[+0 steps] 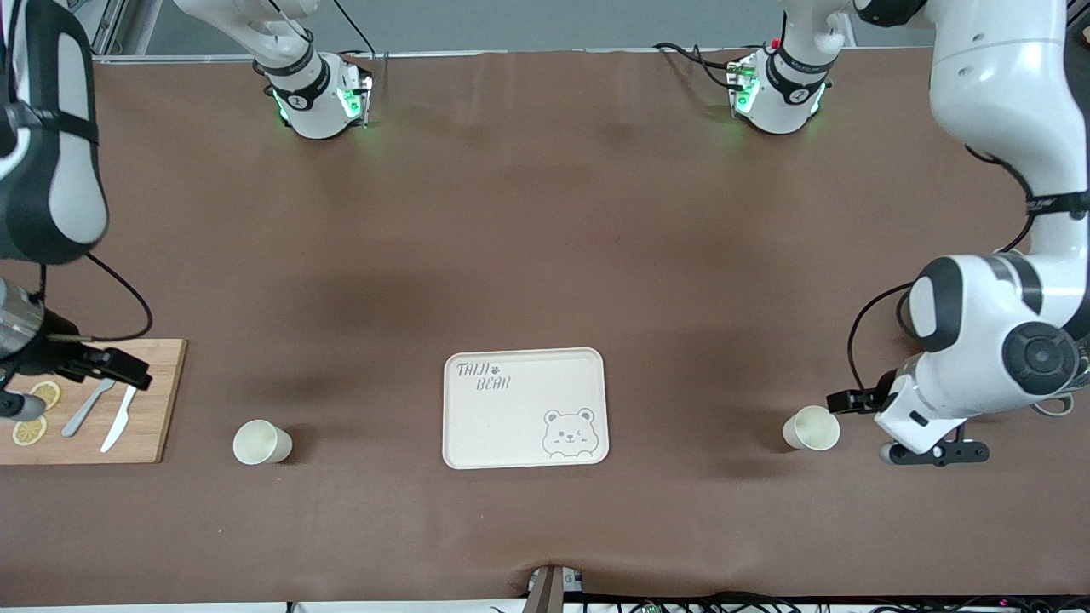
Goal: Place white IKEA cup upright on tray with both arms
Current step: 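Reach the right gripper to one white cup while the left gripper reaches the other, then close the right gripper on its cup while the left gripper grasps its cup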
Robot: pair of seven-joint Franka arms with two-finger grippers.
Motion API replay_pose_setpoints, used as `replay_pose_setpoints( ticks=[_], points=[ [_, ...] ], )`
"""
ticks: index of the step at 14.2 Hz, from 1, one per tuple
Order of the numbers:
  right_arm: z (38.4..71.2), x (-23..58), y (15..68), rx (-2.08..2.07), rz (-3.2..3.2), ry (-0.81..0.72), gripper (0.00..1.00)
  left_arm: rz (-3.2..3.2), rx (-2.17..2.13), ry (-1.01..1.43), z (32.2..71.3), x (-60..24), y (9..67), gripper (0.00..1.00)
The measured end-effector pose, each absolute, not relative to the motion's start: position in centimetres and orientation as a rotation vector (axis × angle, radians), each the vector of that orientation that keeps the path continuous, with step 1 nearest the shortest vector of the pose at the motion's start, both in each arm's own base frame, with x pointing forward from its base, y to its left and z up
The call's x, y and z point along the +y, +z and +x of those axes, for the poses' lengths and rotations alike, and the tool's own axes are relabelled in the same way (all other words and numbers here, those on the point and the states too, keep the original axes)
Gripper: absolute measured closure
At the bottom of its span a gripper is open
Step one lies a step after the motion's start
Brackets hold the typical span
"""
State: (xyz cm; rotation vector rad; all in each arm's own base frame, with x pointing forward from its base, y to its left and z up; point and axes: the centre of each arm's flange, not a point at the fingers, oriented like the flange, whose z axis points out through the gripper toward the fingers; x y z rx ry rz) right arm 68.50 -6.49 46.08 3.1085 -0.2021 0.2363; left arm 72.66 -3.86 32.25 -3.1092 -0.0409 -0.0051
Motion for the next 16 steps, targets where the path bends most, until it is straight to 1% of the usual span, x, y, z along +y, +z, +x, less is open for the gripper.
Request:
replay_pose_setpoints(
  ticks=[4,10,13,15,16],
  points=[
    [70.4,-6.4,41.9,-0.194,3.097,0.288,0.00,-3.107,-0.039,-0.033,73.3,-3.8,28.8,0.00],
    [72.4,-6.4,35.8,-0.186,3.079,0.353,0.00,-3.102,-0.033,-0.034,73.6,-3.9,23.7,0.00],
    [73.0,-6.1,33.0,-0.174,3.074,0.379,0.00,-3.101,-0.035,-0.026,73.5,-3.9,22.6,0.00],
    [73.3,-5.3,32.1,-0.159,3.074,0.393,0.00,-3.101,-0.048,-0.030,73.6,-3.6,22.7,0.19],
    [73.4,-5.0,31.9,-0.152,3.074,0.400,0.00,-3.104,-0.056,-0.031,73.6,-3.5,22.7,0.31]
  ],
)
